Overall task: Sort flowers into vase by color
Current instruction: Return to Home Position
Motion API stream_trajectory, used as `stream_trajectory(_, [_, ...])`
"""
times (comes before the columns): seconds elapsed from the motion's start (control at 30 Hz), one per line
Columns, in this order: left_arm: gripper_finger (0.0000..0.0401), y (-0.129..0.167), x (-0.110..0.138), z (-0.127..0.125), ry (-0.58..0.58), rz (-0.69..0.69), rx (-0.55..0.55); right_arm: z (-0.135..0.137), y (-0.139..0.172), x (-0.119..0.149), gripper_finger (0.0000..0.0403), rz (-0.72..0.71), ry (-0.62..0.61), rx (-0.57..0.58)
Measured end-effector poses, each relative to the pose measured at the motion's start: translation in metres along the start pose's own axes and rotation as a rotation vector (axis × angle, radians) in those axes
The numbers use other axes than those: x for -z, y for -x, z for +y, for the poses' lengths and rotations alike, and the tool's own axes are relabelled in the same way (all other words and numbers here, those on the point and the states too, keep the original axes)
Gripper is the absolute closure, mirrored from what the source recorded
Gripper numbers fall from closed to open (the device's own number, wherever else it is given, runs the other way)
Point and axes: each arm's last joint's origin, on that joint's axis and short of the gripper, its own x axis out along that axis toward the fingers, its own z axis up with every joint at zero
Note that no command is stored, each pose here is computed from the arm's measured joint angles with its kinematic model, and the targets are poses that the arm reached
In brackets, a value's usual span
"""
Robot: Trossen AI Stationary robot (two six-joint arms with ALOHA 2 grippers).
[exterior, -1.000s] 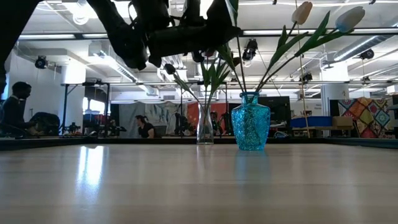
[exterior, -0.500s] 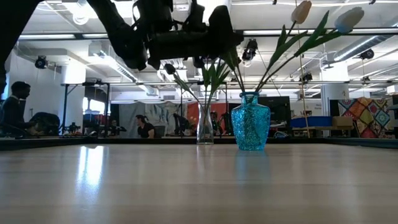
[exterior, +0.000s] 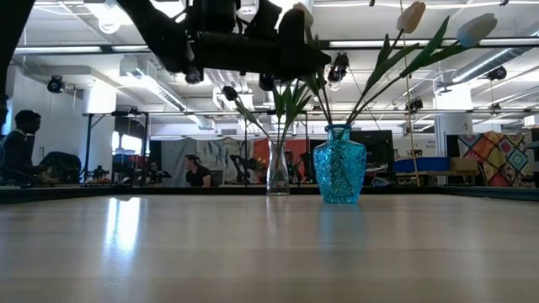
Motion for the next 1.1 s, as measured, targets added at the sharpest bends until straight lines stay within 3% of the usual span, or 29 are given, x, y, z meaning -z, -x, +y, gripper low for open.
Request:
stream_trajectory(0.7, [0.0250,0.030,-0.023,0.000,-0.108,0.233,0.031,0.000,0.000,-0.001,0.0271,-0.011,0.032,0.002])
stream_trajectory(1.1, [0.0251,0.098,-0.022,0.006,-0.111,0.216,0.037,0.007,-0.007,0.012,0.0287,0.024,0.108,-0.023])
